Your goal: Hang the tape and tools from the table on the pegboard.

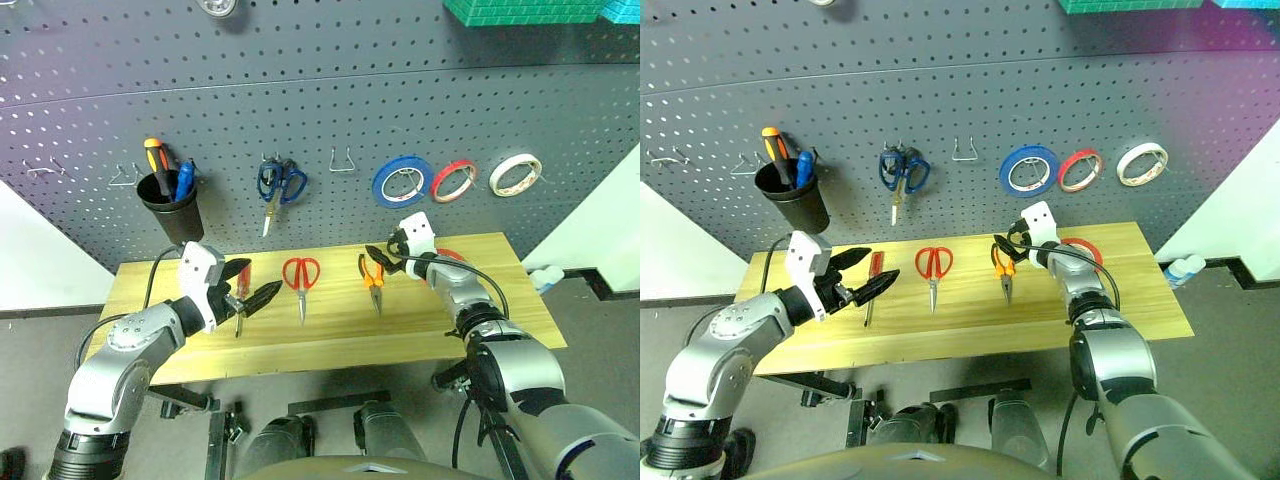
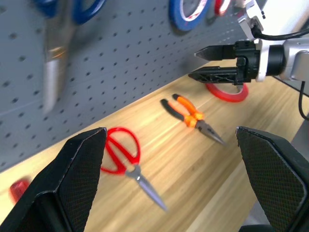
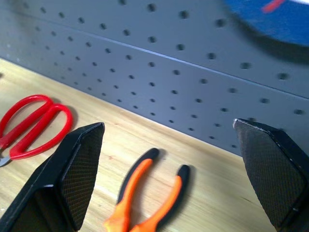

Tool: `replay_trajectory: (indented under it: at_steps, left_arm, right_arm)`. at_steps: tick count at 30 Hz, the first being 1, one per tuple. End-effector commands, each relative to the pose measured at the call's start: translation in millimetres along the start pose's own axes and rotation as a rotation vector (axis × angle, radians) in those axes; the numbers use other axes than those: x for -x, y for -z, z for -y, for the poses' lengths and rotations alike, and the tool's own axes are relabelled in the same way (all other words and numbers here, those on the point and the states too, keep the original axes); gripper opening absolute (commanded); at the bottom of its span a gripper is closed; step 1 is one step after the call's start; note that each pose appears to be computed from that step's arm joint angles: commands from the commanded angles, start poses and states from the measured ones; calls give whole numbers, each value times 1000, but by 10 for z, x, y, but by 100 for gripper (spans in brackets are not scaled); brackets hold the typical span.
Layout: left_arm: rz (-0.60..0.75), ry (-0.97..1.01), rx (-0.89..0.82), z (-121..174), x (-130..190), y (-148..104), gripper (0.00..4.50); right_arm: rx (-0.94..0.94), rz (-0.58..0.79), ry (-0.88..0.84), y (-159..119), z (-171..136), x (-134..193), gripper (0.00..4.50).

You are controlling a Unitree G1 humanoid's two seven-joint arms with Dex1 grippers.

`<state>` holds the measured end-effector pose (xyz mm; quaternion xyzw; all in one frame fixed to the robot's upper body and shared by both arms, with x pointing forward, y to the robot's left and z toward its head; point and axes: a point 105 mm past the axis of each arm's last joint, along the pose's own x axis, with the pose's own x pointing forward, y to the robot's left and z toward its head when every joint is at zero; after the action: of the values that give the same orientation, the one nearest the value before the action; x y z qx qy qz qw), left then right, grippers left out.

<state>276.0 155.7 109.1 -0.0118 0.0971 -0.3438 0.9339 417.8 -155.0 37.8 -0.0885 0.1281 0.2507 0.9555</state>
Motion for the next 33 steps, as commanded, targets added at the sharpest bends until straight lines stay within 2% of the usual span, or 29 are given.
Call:
replay_trajectory:
  at_steps: [1, 9, 15, 24, 33]
  left_arm:
    - [42, -11, -30, 14, 50, -139, 447]
    - [43, 3, -23, 49, 21, -131, 447]
    - [44, 34, -23, 79, -7, -157, 447]
    - [35, 132, -1, 173, -9, -231, 447]
    - [11, 171, -37, 165, 32, -305, 447]
  right_arm:
    - [29, 37, 11, -185, 43, -36, 450]
    - [38, -8, 93, -102, 272, 75, 450]
    - [64, -109, 208, 68, 535, 227, 450]
    - [26, -223, 195, 241, 539, 269, 450]
    - [-5, -257, 255, 317, 678, 379, 450]
